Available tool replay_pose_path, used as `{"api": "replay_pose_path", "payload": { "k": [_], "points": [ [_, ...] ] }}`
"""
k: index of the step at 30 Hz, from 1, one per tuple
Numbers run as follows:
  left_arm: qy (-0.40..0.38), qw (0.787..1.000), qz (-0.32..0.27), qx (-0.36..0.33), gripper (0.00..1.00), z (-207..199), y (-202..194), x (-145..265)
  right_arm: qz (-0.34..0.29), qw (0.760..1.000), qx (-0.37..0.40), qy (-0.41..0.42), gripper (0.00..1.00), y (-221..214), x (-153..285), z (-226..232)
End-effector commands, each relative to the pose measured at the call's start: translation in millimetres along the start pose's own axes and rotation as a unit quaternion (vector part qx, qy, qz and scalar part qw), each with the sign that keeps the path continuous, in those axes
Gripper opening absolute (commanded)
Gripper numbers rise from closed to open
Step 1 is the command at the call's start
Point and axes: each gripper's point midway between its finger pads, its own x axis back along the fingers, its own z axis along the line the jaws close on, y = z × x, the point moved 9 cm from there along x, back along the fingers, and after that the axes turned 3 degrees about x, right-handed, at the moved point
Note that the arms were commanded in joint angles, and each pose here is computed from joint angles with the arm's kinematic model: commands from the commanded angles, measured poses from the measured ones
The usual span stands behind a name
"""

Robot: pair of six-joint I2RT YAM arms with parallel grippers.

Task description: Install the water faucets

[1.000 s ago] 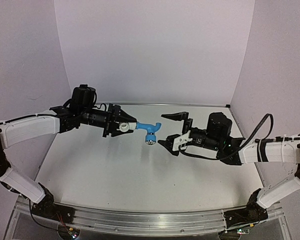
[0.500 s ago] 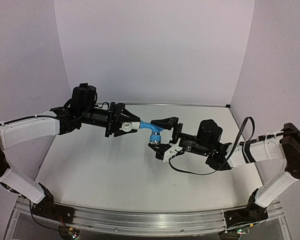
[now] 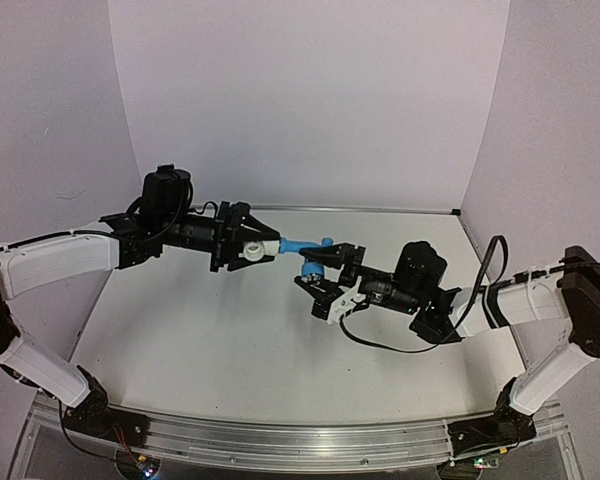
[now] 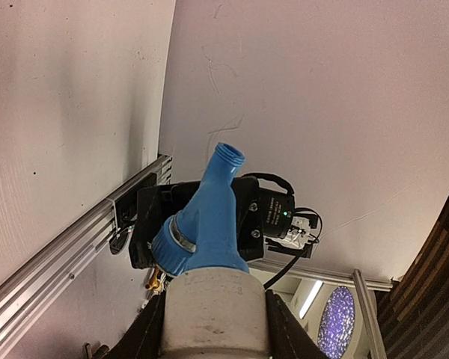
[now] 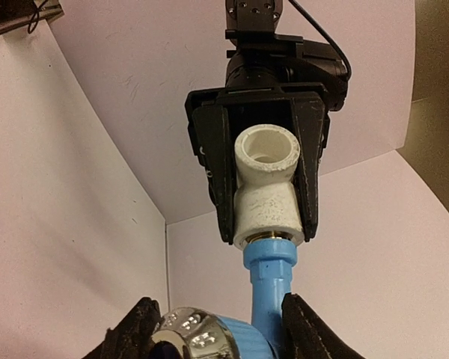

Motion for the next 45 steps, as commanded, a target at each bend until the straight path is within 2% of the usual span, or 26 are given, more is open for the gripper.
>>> {"api": "replay_pose_path", "payload": {
  "k": [1,3,8,18,26,32,35,39,45],
  "points": [
    [-0.028,0.998,0.026,-0.051,0.00,-16,-8,1,-0.012,0.999,-0.025,-0.029,0.45,5,1,-11],
    [-0.026,0.998,0.027,-0.052,0.00,-14,-8,0,-0.015,0.999,-0.039,-0.029,0.37,6,2,-12],
    [-0.020,0.998,0.023,-0.056,0.00,-7,-6,0,-0.032,0.996,-0.080,-0.023,0.24,9,2,-13],
    [-0.014,0.997,0.022,-0.076,0.00,-1,-2,-4,-0.030,0.980,-0.194,0.031,0.00,11,-3,-17],
    [-0.014,0.988,0.018,-0.153,0.00,-2,1,-6,-0.008,0.947,-0.315,0.057,0.00,14,-5,-30],
    [-0.022,0.973,0.026,-0.228,0.00,-8,0,-6,0.016,0.913,-0.404,0.049,0.00,16,-2,-46],
    [-0.030,0.955,0.018,-0.296,0.00,-15,-5,-2,0.027,0.891,-0.451,0.050,0.00,18,-4,-56],
    [-0.044,0.912,0.011,-0.407,0.00,-25,-20,7,0.039,0.859,-0.505,0.074,0.00,20,-7,-61],
    [-0.079,0.831,0.043,-0.550,0.00,-29,-46,17,0.033,0.800,-0.590,0.102,0.00,22,-10,-74]
  ]
}}
